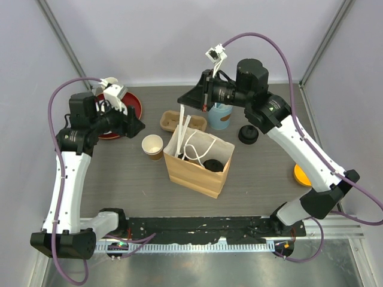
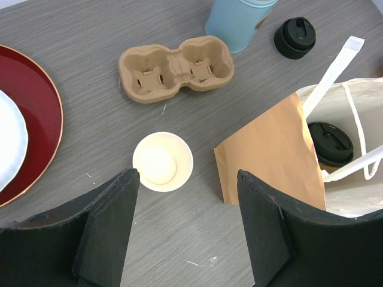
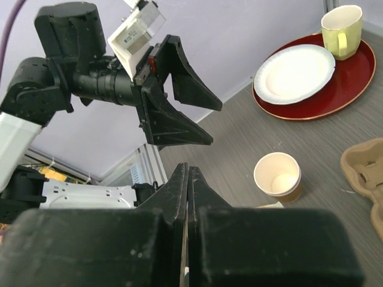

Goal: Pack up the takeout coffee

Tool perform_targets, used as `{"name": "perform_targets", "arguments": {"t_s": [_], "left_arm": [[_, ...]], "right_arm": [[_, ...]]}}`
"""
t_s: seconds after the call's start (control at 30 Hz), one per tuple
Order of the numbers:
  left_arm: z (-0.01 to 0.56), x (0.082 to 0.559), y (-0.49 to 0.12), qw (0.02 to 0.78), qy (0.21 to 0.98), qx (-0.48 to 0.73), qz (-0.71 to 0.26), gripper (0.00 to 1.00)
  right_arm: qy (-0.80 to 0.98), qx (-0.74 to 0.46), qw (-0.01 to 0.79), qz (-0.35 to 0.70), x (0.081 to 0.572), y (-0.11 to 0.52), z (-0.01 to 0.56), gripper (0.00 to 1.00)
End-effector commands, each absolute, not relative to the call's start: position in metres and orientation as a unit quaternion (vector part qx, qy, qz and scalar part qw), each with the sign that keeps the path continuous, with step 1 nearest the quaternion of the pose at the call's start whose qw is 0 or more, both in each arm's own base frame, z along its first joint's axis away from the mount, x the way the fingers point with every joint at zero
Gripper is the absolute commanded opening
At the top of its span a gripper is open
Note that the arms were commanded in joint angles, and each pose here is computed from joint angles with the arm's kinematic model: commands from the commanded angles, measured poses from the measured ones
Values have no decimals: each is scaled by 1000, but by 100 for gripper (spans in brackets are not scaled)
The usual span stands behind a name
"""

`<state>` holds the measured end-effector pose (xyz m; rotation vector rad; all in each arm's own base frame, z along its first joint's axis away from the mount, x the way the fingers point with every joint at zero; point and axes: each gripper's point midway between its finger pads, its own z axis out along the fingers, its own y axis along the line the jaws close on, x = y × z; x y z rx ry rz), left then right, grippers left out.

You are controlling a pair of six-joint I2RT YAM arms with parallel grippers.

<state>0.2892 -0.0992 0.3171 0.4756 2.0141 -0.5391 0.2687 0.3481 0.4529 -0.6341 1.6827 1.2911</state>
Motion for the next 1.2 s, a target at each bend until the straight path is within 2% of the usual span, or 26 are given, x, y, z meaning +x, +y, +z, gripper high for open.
{"name": "perform_targets", "arguments": {"t_s": [0.0, 0.13, 0.23, 0.27, 0.37, 0.5, 0.7, 0.83, 0.97, 1.03, 1.13, 1.17], "left_arm": [[330, 291, -98, 507, 810, 196, -220, 71], [331, 291, -96, 509, 809, 195, -218, 71], [330, 291, -96, 508, 811, 194, -218, 71], [329, 292, -95, 507, 811, 193, -218, 71], [330, 291, -95, 508, 811, 193, -218, 71], [330, 292, -96, 508, 810, 193, -220, 71], [327, 290, -94, 505, 814, 186, -219, 71], [320, 296, -81, 509, 826, 157, -185, 71], [310, 302, -58, 510, 842, 117, -128, 73], [300, 303, -48, 505, 851, 101, -104, 74], [291, 301, -40, 504, 855, 82, -88, 77], [287, 301, -34, 504, 858, 73, -73, 84]], "right_arm": [[679, -272, 456, 507, 262, 346, 443, 1], [686, -259, 446, 513, 258, 350, 426, 1], [707, -240, 458, 484, 268, 342, 413, 23], [712, -243, 462, 470, 271, 340, 409, 40], [728, -245, 460, 446, 276, 335, 405, 65], [719, -233, 486, 439, 285, 333, 435, 77], [722, -152, 534, 414, 318, 303, 468, 81], [747, -31, 567, 346, 359, 231, 463, 85], [772, 55, 591, 226, 373, 152, 432, 85], [768, 81, 612, 170, 364, 115, 430, 88], [785, 122, 599, 104, 354, 66, 396, 89], [800, 136, 579, 79, 352, 52, 368, 89]]}}
